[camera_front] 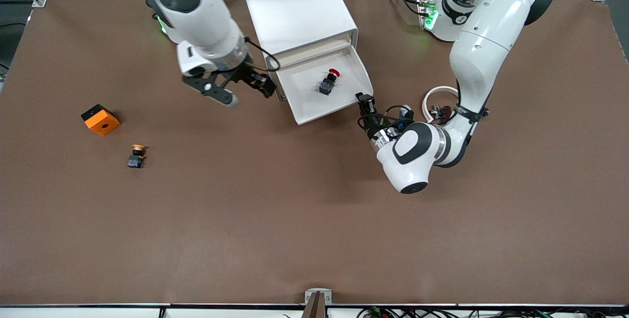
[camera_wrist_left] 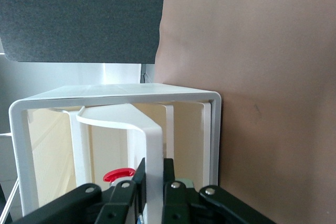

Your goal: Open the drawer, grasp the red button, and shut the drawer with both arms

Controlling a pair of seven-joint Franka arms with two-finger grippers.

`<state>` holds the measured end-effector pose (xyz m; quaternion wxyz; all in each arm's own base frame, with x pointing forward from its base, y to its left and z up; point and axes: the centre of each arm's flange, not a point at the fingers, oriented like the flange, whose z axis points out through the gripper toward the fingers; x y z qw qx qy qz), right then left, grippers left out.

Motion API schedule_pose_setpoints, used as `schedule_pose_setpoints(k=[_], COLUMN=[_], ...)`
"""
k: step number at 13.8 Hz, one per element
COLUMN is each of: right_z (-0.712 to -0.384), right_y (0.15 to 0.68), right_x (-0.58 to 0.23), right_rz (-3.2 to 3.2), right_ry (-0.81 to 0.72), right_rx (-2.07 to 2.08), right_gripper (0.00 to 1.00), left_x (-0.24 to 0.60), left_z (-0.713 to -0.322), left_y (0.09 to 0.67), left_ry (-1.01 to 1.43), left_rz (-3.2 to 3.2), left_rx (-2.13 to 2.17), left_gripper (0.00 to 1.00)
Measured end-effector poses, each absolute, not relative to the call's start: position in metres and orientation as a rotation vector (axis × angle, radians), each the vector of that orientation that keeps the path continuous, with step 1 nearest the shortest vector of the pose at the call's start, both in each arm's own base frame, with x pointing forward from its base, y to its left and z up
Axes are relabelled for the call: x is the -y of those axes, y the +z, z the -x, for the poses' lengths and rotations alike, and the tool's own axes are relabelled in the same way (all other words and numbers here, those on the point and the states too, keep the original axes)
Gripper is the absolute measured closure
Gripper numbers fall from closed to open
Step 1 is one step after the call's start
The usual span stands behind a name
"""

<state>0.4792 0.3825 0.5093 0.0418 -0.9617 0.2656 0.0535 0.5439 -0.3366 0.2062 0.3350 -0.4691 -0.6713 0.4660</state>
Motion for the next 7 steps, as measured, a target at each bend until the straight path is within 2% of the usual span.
schedule_pose_setpoints(k=[3,5,6,7], right_z=[-0.459,-0.444,-0.438,-0.431], right_y=[0.480,0.466,0.462,0.457], right_x=[-0.436,-0.463,-0.473,-0.482], right_rz=[2.923,2.912,2.905,2.899], right_ry=[0.133,0.124,0.120,0.118], right_rx=[-0.827,-0.839,-0.851,-0.864], right_gripper=[0.00,0.00,0.00,0.00], left_x=[0.337,0.333,0.330,0.329], left_z=[-0.544,-0.547,-0.549,-0.549], left_y=[0.206,0.203,0.202,0.202], left_ry=[1.216,1.211,1.209,1.208], left_rz=[1.224,1.218,1.214,1.212], left_rx=[1.752,1.771,1.776,1.778], left_gripper=[0.86,0.82,0.75,0.64])
